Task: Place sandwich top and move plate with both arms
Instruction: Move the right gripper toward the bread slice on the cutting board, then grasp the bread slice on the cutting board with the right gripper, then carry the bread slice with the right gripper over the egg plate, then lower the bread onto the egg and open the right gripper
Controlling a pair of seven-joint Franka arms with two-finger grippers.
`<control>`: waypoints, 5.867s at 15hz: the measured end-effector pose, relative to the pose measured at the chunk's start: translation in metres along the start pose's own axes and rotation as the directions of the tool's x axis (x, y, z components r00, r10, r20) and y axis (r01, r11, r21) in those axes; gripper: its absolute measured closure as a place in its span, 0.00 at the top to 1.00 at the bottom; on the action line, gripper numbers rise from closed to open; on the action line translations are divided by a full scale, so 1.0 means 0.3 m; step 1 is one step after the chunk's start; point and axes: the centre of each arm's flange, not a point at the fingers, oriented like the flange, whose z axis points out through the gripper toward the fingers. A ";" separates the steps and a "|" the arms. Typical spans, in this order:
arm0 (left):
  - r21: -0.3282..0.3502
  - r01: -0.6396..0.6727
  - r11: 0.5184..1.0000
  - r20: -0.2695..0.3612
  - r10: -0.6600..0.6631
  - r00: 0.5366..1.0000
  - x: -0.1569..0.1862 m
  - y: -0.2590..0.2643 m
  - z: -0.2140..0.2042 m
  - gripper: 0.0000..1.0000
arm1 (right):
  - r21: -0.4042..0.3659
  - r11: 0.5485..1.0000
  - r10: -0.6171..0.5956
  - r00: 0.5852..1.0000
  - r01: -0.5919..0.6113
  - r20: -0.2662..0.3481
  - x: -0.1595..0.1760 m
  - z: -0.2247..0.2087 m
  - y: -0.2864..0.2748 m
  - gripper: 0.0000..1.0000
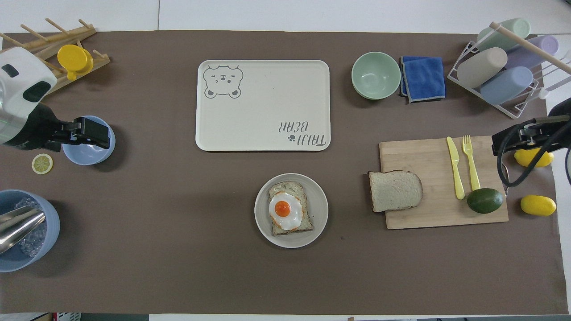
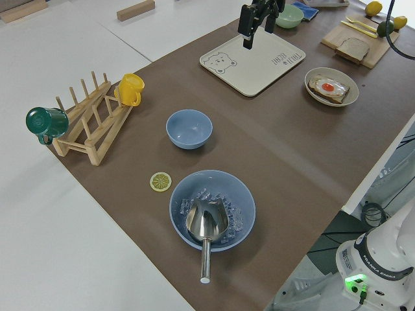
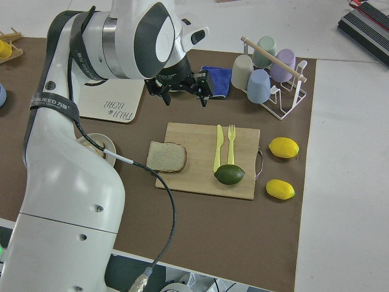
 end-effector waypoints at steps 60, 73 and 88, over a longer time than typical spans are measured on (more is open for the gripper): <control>0.000 0.000 1.000 0.000 0.000 1.000 0.000 0.000 0.000 1.00 | -0.424 0.883 -0.167 0.979 0.202 0.118 -0.051 0.898 -0.921 0.12; 0.000 0.000 1.000 0.000 0.000 1.000 0.000 0.000 0.000 1.00 | -0.349 0.915 -0.223 0.975 0.202 -0.020 -0.219 0.570 -1.537 0.08; 0.000 0.000 1.000 0.000 0.000 1.000 0.000 0.000 0.000 1.00 | -0.267 0.943 -0.199 0.979 0.200 0.033 -0.286 0.719 -1.660 0.11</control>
